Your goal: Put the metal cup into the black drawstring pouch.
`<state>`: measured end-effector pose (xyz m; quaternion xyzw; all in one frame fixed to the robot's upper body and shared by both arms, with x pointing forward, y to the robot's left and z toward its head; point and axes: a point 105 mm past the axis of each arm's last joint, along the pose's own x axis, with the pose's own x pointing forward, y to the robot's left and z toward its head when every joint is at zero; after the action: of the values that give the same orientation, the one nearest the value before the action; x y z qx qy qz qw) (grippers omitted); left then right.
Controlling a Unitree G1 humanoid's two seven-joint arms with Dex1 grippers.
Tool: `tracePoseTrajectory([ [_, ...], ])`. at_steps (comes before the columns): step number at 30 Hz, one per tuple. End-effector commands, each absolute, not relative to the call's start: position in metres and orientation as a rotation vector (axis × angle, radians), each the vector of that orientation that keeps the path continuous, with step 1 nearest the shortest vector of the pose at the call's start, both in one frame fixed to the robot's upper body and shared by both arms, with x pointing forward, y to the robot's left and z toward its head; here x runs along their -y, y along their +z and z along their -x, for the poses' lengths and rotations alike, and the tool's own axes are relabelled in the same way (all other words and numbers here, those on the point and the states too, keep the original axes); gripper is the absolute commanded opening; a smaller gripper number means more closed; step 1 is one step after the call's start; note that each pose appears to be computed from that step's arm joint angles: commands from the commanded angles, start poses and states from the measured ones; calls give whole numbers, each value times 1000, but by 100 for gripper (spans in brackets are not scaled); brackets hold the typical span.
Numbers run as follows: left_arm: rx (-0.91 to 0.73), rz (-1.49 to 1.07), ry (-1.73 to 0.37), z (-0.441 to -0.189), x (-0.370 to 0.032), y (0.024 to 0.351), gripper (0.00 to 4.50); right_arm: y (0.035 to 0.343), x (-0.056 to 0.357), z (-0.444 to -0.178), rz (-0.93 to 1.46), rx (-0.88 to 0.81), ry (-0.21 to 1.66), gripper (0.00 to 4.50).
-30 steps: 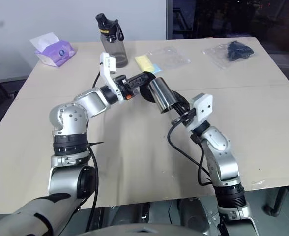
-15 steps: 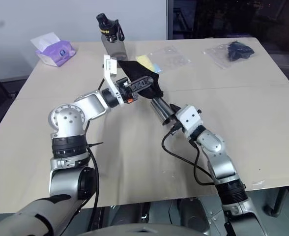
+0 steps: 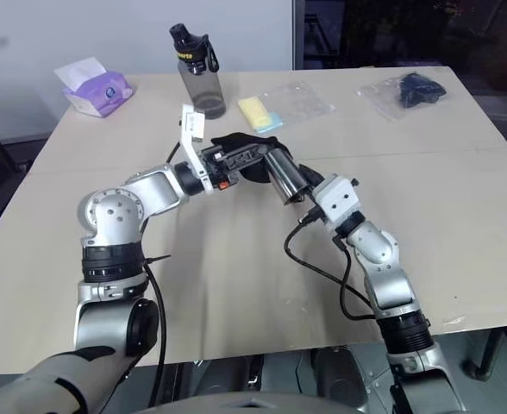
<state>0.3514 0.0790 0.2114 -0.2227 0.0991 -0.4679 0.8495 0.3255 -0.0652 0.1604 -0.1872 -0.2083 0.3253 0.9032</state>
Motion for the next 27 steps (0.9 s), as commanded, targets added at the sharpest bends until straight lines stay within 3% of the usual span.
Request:
tracePoseTrajectory([
  [1,-162,423,-1042,-342,-74,221,8,165,53,-320,546,498,725,0],
  [6,-178,380,-1077,-335,-74,216,8,163,66,-331,583,474,662,0],
  [13,-191,361,-1099,-329,-74,212,8,179,78,-340,249,445,567,0],
  [17,-199,364,-1111,-328,-72,210,8,188,70,-333,-73,418,631,0],
  [20,-188,386,-1127,-326,-70,213,8,193,62,-333,-462,285,673,0],
  [23,-169,436,-1169,-321,-66,221,8,193,54,-326,-630,172,756,0],
  [25,-159,464,-1187,-319,-63,226,8,191,54,-325,-606,141,768,0],
  [27,-147,481,-1204,-317,-61,231,8,185,59,-336,-232,206,675,0],
])
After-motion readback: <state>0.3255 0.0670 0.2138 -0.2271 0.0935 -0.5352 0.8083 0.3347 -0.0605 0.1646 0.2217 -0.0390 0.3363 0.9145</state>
